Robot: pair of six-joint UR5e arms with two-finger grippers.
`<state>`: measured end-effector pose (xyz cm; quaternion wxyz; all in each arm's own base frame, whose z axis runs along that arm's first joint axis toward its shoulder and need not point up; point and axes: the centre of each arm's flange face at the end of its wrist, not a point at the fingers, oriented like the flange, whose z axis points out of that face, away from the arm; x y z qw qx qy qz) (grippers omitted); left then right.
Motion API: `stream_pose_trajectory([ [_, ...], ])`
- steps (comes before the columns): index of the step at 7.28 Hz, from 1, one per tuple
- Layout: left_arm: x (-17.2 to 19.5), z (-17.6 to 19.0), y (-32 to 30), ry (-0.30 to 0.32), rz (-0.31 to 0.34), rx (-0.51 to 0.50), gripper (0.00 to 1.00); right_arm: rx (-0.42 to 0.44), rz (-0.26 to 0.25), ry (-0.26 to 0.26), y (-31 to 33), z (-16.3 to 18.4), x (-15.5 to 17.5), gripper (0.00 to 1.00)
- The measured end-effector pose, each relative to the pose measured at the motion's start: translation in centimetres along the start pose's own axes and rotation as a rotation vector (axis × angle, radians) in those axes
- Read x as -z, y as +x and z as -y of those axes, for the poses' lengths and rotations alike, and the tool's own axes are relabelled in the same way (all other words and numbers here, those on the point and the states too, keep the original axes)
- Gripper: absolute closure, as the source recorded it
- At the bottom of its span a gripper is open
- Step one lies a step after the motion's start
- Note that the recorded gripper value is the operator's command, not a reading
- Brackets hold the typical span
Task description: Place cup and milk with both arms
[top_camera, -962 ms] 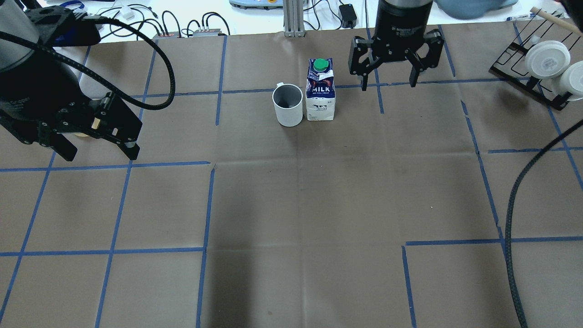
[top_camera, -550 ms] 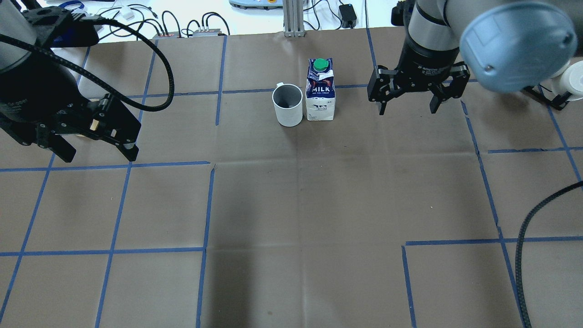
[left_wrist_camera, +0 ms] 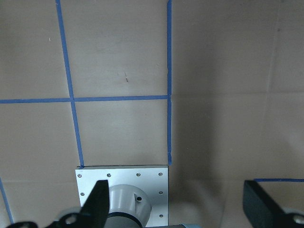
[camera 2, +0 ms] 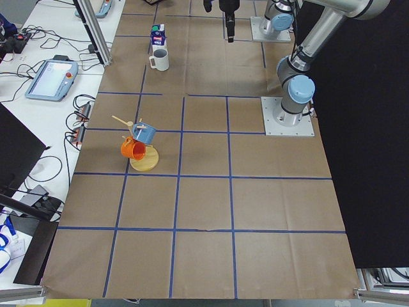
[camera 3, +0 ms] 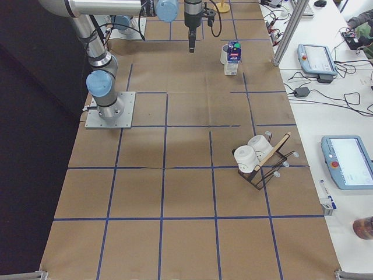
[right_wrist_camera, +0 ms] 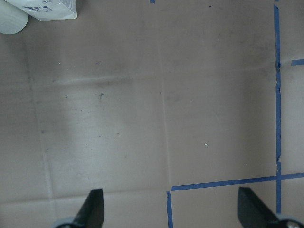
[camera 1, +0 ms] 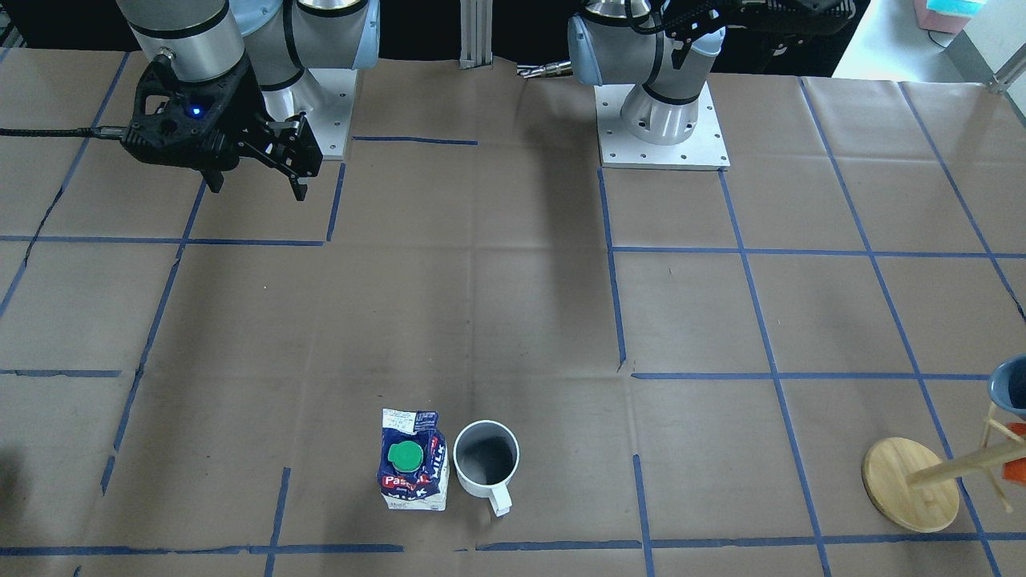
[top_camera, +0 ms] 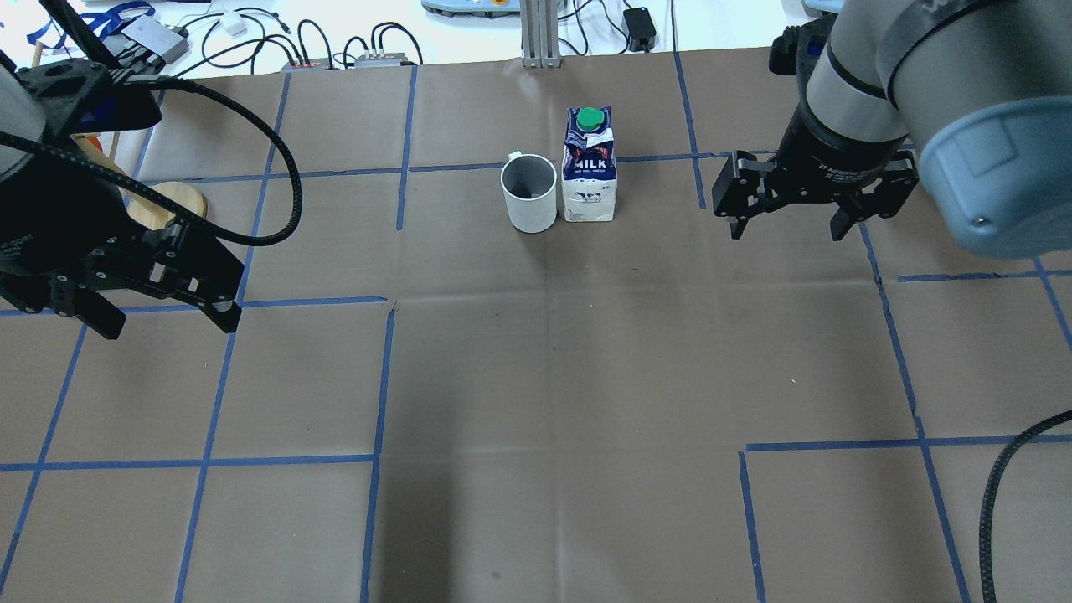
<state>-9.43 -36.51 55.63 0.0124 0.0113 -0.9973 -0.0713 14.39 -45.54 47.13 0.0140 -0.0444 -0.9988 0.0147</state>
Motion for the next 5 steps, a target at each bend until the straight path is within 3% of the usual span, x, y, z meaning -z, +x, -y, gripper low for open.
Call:
stream_pose_trajectory([
  [5,-1.07,-1.05,-1.45,-0.002,-0.016,0.047,0.00,-0.014,0.000,-0.009,0.62,-0.05,-0.06,0.00],
])
